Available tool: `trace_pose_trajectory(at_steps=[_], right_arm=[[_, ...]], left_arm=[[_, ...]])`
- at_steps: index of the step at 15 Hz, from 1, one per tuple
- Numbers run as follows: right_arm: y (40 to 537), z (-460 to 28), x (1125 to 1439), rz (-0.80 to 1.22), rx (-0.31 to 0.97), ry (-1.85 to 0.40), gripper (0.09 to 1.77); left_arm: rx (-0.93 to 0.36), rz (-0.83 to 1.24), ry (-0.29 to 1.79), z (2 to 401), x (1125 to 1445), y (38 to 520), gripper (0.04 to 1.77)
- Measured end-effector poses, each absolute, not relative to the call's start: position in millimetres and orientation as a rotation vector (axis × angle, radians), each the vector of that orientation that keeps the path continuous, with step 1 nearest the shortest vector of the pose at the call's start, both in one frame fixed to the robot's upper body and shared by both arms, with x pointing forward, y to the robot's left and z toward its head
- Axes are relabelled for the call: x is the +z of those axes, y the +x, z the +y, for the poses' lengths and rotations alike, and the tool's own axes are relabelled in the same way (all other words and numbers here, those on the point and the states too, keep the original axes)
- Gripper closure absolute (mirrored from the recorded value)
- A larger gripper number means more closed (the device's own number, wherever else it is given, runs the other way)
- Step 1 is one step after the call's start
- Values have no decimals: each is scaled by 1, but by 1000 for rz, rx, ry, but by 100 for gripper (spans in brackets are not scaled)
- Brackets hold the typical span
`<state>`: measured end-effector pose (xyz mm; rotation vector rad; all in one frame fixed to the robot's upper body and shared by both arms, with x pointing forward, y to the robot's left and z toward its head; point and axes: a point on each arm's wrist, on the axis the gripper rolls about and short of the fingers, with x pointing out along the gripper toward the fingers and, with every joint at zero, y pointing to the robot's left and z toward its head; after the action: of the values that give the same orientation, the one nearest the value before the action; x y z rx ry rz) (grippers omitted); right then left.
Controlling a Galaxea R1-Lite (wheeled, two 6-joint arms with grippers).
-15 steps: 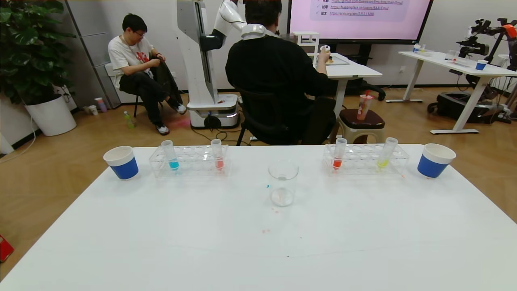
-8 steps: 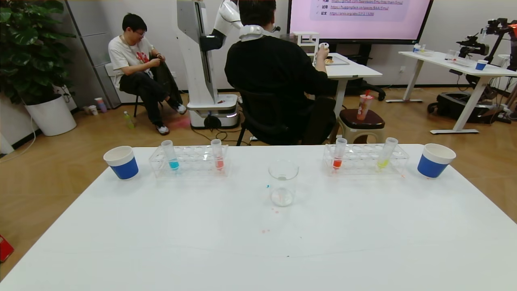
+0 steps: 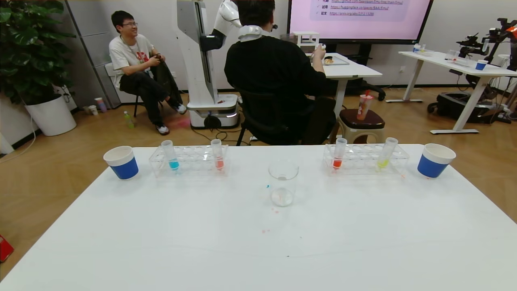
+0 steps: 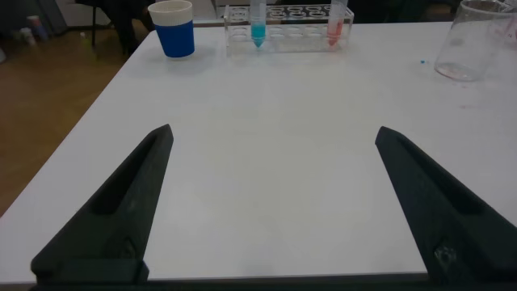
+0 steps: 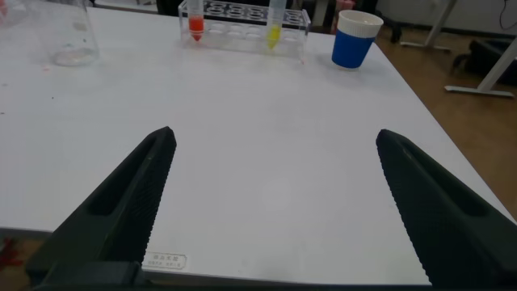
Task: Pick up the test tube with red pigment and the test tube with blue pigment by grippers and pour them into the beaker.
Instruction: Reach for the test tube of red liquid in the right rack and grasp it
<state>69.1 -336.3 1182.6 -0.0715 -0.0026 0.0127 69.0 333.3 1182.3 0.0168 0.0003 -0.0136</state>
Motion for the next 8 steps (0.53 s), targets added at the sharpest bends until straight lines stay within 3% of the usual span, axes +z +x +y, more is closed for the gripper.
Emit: trace_pose_trajectory(at_steps=[8], right_arm=[[69,-336,1183,-3,14,-73,13]], left_arm=[[-13,0,16,333,1182,69,6]])
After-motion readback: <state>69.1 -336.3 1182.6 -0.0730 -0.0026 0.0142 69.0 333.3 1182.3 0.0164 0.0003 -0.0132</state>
